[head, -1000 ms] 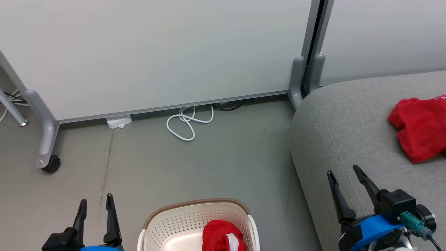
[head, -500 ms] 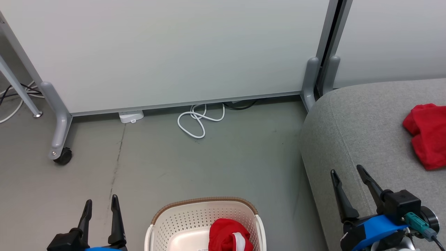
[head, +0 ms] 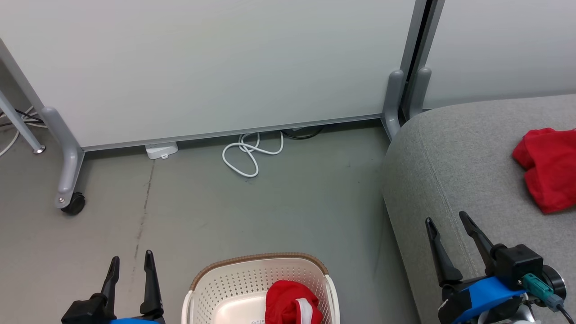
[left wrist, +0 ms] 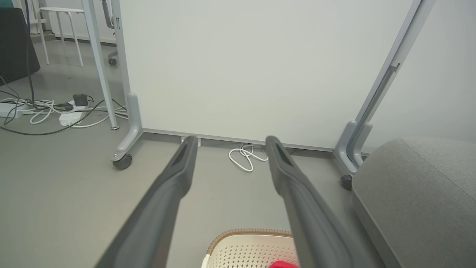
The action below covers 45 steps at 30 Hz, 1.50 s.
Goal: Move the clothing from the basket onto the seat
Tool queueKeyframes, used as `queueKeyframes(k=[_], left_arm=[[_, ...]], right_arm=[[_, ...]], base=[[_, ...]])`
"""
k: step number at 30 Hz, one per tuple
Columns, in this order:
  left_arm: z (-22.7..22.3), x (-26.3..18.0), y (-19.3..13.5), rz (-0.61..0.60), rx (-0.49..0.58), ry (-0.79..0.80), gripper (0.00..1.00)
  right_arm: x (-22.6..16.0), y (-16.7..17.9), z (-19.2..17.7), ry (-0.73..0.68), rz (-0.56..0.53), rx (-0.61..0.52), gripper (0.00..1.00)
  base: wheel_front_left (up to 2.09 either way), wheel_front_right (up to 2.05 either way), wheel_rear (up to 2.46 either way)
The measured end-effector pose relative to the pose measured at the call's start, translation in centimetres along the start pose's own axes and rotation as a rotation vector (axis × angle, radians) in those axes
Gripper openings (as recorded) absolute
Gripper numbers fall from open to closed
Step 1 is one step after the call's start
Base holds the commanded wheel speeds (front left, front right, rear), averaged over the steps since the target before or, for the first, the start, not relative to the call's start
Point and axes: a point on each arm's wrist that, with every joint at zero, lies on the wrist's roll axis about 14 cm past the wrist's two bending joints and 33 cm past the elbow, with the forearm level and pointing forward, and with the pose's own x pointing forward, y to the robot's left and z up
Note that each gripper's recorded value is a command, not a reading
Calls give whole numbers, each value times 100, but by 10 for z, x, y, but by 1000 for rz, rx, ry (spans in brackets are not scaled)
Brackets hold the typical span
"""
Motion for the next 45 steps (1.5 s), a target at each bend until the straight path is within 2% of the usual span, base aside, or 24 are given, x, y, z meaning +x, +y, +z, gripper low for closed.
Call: queueKeyframes(k=[7, 13, 19, 26, 30, 36, 45], left_arm=[[-7, 7, -7, -26, 4, 22, 100], [-37, 33, -42, -137, 13, 120, 100], [-100, 69, -93, -287, 13, 303, 100], [-202, 83, -128, -411, 29, 612, 100], [-256, 86, -136, -444, 44, 779, 100], [-320, 77, -127, -414, 64, 994, 100], [-367, 67, -119, -406, 82, 1167, 100]], right_arm=[[1, 0, -4, 12, -2, 4, 100], [8, -3, -5, 15, -7, 3, 100], [18, -22, -17, 48, -53, -9, 100], [32, -40, -45, 105, -102, -11, 100], [39, -50, -64, 139, -126, -14, 100], [44, -58, -94, 194, -147, 14, 100], [53, -62, -116, 227, -160, 52, 100]], base=[[0, 0, 0], [0, 0, 0], [0, 0, 0], [0, 0, 0], [0, 0, 0], [0, 0, 0], [0, 0, 0]])
